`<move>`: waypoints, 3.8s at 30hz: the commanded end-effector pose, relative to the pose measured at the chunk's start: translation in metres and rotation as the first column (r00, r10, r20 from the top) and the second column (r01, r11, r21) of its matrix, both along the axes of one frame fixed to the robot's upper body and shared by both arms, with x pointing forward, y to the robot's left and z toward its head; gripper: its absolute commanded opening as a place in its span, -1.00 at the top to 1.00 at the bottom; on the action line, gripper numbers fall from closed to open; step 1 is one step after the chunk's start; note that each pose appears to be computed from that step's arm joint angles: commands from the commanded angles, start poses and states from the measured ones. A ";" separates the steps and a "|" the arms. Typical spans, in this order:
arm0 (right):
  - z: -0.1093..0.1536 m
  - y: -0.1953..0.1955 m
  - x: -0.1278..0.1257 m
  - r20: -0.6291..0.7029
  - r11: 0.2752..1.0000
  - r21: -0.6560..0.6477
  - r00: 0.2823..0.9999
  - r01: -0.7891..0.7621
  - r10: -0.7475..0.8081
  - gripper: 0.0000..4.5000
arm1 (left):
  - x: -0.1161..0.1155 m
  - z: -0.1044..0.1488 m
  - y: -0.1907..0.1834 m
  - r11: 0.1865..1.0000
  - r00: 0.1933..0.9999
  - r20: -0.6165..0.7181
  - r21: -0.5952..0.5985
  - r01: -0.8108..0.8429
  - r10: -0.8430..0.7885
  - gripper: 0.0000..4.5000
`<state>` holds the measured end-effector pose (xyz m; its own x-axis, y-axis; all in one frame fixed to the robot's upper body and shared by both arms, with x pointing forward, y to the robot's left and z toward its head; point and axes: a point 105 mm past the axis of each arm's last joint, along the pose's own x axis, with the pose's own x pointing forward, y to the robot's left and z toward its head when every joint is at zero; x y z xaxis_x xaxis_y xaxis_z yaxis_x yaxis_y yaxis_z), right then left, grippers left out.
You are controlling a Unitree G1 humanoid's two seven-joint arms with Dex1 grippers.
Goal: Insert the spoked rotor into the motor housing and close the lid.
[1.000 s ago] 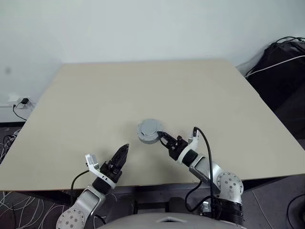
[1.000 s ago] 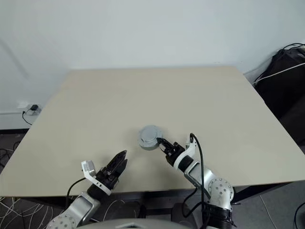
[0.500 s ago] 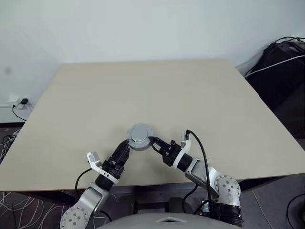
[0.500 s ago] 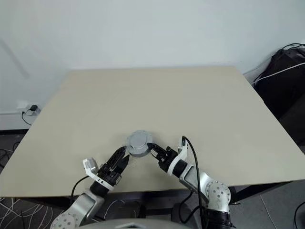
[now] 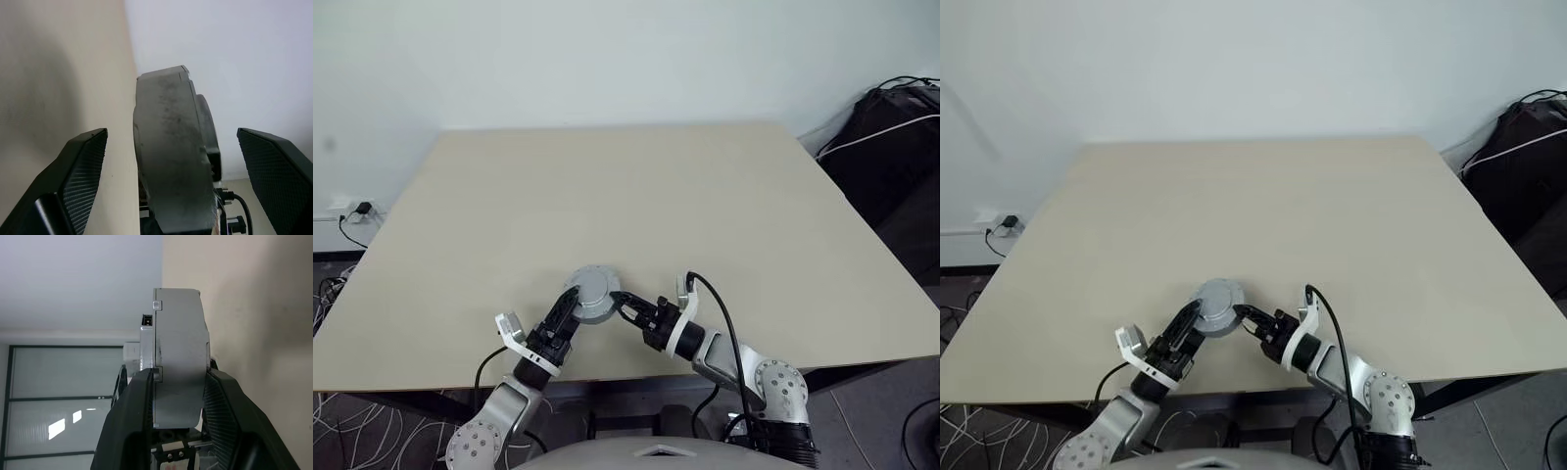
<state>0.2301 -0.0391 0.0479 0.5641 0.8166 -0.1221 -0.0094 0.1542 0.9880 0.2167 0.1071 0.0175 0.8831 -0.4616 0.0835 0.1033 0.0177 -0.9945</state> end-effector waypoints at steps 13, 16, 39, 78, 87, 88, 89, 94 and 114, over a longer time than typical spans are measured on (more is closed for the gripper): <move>0.021 0.010 -0.004 0.063 0.996 0.078 0.997 -0.052 0.047 0.46 | -0.001 -0.004 0.000 0.999 0.998 0.042 0.000 0.038 -0.038 -0.59; 0.020 0.010 -0.003 0.061 0.996 0.074 0.997 -0.050 0.045 0.46 | -0.001 -0.006 0.000 0.999 0.998 0.043 -0.003 0.037 -0.037 -0.14; 0.027 -0.018 0.029 0.522 0.860 -0.454 0.852 0.233 0.045 -0.76 | 0.036 0.026 0.031 0.977 0.980 0.100 0.108 -0.183 0.172 0.07; -0.012 -0.058 -0.018 0.747 0.625 -0.656 0.487 0.424 0.454 -1.00 | 0.154 0.011 0.078 0.873 0.927 -0.059 0.363 -0.326 0.371 0.07; -0.014 -0.058 -0.021 0.737 0.628 -0.662 0.505 0.409 0.449 -1.00 | 0.174 0.002 0.070 0.849 0.925 -0.097 0.441 -0.290 0.366 0.07; -0.015 -0.057 -0.021 0.736 0.627 -0.663 0.506 0.409 0.449 -1.00 | 0.174 -0.001 0.070 0.845 0.924 -0.110 0.454 -0.282 0.367 0.07; -0.015 -0.057 -0.021 0.736 0.627 -0.664 0.508 0.408 0.449 -1.00 | 0.174 -0.004 0.071 0.841 0.922 -0.123 0.467 -0.273 0.367 0.07; -0.016 -0.057 -0.021 0.731 0.628 -0.667 0.516 0.401 0.446 -1.00 | 0.169 -0.013 0.074 0.836 0.923 -0.146 0.492 -0.245 0.356 0.07; -0.004 -0.045 -0.016 0.725 0.639 -0.670 0.515 0.377 0.457 -1.00 | 0.086 -0.041 0.093 0.825 0.941 -0.229 0.559 -0.084 0.251 -0.99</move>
